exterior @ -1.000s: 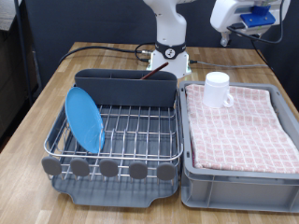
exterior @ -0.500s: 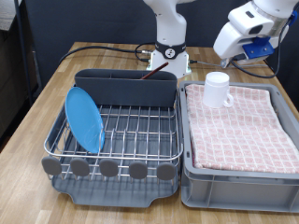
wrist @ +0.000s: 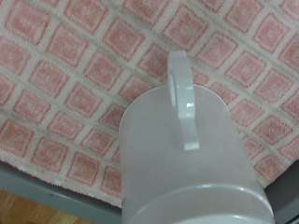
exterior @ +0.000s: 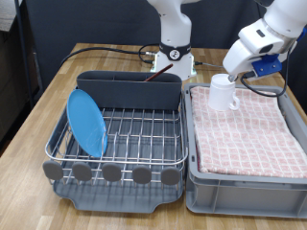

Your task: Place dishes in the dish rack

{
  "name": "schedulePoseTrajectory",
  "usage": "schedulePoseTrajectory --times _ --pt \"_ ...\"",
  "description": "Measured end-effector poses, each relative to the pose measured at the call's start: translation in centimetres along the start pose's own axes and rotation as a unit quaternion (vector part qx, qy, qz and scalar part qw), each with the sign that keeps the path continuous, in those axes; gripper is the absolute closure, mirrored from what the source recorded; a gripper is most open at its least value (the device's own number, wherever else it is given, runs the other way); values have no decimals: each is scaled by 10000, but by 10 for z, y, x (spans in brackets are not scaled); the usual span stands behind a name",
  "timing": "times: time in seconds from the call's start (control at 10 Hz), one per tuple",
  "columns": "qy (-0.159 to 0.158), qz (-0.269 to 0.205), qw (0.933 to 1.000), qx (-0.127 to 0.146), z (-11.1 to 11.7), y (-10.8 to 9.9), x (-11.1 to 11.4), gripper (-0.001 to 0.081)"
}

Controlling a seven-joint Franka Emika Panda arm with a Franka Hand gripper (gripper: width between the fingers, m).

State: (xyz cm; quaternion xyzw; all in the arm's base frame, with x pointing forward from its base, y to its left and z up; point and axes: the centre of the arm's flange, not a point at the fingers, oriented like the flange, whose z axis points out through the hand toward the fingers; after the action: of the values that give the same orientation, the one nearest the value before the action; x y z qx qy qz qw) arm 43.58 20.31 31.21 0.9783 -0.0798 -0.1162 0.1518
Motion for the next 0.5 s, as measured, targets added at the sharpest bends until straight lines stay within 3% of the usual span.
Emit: schedulePoseTrajectory --times 0.5 --pt "8 -61 10000 28 27 -7 12 4"
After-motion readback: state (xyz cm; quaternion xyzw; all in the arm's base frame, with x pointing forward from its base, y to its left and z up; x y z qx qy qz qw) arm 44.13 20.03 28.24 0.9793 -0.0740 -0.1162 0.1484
